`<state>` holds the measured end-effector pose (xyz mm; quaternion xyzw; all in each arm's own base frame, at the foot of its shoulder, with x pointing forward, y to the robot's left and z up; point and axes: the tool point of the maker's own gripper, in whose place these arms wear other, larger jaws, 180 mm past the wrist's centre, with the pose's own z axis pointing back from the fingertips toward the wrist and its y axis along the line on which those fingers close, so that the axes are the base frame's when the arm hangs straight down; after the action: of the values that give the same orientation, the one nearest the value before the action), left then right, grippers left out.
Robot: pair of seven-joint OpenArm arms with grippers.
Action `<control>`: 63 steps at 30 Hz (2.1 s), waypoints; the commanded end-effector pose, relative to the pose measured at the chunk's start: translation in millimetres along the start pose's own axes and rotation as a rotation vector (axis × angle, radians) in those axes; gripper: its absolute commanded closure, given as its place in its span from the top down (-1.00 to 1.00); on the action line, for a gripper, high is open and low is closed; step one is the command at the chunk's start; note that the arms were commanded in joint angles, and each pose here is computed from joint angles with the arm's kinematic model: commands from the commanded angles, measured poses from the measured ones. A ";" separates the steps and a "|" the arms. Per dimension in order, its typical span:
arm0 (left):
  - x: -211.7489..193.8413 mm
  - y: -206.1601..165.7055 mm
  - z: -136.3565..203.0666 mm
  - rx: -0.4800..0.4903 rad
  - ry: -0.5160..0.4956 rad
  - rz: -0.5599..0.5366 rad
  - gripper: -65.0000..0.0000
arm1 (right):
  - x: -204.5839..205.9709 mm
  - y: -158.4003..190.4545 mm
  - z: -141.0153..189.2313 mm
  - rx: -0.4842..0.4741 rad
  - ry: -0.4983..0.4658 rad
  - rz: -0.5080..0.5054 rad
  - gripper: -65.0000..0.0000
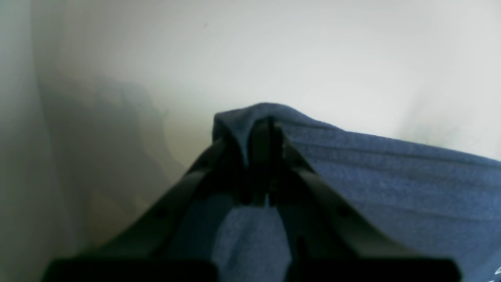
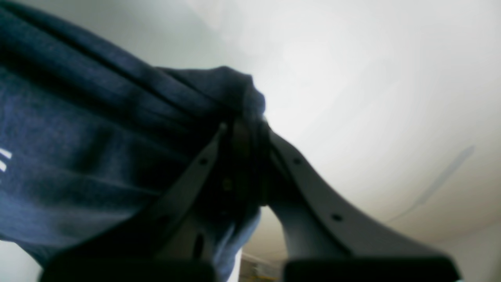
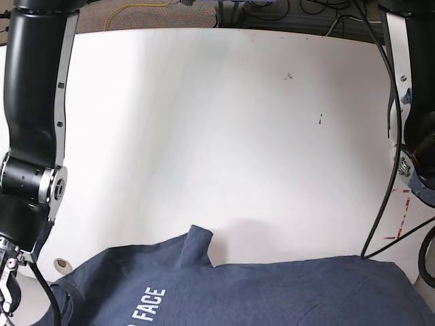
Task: Fold the T-shirt properly
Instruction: 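Lift the shirt with both grippers and swing it over the table, then lay the shirt flat on the table, holding its edge with both grippers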
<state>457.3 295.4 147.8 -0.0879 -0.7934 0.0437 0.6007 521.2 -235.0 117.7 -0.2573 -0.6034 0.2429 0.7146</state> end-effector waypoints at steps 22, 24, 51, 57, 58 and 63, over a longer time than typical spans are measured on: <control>-134.8 -6.6 54.2 -0.022 0.215 -0.094 -1.00 | -130.4 95.3 48.3 -0.009 0.133 0.125 -1.00; -150.4 -8.8 65.0 -0.029 0.246 -0.109 -1.00 | -142.6 109.6 54.7 0.010 0.147 0.140 -1.00; -291.9 69.9 254.7 0.143 0.698 0.075 -1.00 | -323.6 246.7 135.8 0.295 0.535 -0.009 -1.00; -308.6 79.0 288.8 0.168 0.800 0.049 -1.00 | -346.9 280.9 159.8 0.372 0.601 -0.044 -1.00; -311.6 79.0 294.0 0.162 0.817 0.037 -1.00 | -352.1 285.0 164.8 0.379 0.616 -0.055 -1.00; -322.9 80.1 311.3 0.155 0.879 0.013 -1.00 | -374.1 298.6 187.4 0.405 0.686 -0.090 -1.00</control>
<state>248.1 315.1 -267.3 -0.0786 -0.4422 0.0750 0.8903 272.1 -232.1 -333.7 -0.1313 -0.2830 0.2350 0.9205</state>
